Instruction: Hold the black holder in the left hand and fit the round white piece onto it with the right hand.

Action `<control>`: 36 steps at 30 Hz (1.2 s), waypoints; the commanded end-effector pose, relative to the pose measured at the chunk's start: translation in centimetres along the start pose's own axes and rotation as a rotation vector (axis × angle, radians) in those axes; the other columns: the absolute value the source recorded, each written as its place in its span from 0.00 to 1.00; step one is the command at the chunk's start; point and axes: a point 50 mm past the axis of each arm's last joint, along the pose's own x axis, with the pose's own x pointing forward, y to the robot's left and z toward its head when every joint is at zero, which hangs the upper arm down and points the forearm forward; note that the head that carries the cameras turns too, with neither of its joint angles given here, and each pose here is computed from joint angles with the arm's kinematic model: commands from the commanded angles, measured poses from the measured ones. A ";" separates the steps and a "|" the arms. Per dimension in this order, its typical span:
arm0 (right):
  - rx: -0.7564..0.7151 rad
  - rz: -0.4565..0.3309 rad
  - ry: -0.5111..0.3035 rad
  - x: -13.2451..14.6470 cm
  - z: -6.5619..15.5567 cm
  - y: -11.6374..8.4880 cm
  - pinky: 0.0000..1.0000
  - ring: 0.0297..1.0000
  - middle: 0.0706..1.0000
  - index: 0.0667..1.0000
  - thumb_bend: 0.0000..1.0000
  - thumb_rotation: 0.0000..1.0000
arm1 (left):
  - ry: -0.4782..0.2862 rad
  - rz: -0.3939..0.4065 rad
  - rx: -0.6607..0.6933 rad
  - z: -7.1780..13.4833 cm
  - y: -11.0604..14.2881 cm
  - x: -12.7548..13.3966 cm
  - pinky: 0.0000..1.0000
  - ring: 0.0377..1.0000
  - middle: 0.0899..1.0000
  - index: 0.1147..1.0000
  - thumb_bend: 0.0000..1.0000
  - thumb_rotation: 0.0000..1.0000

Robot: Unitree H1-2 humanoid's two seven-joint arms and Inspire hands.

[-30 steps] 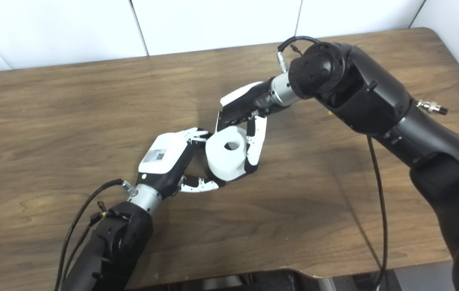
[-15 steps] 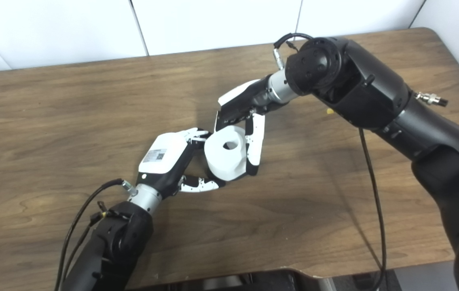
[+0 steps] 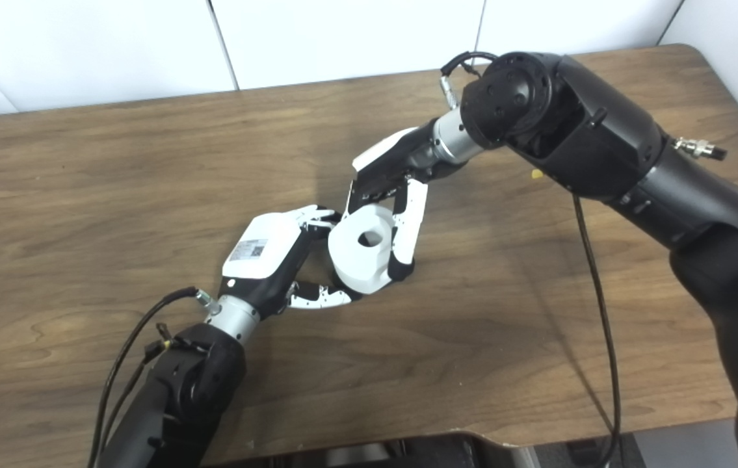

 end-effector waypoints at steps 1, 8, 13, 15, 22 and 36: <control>-0.025 0.071 -0.006 -1.7 1.0 -1.4 1.00 0.99 0.91 0.67 1.00 0.41 | 0.030 -0.045 0.002 -0.5 -0.7 0.0 0.85 0.88 0.81 0.42 0.51 0.05; -0.024 0.048 -0.002 -1.7 1.0 -1.7 1.00 1.00 0.99 0.73 1.00 0.48 | 0.030 -0.046 0.001 -0.5 -0.7 0.0 0.86 0.88 0.81 0.42 0.51 0.05; -0.006 0.038 -0.006 -1.6 0.7 -1.7 1.00 1.00 1.00 0.72 1.00 0.52 | 0.029 -0.046 -0.002 -0.5 -0.7 0.0 0.86 0.88 0.81 0.42 0.51 0.05; -0.002 0.035 -0.007 -1.6 0.6 -1.7 1.00 1.00 1.00 0.72 1.00 0.55 | 0.028 -0.043 -0.001 -0.5 -0.7 0.0 0.86 0.88 0.81 0.42 0.51 0.05; 0.008 0.022 -0.005 -1.6 0.4 -1.8 1.00 1.00 1.00 0.69 1.00 0.59 | 0.025 -0.043 0.002 -0.6 -0.7 0.0 0.86 0.88 0.81 0.42 0.51 0.05; 0.014 0.049 -0.022 -1.7 0.5 -2.0 1.00 1.00 1.00 0.63 1.00 0.60 | 0.031 -0.047 0.000 -0.5 -0.6 0.1 0.86 0.89 0.82 0.42 0.51 0.05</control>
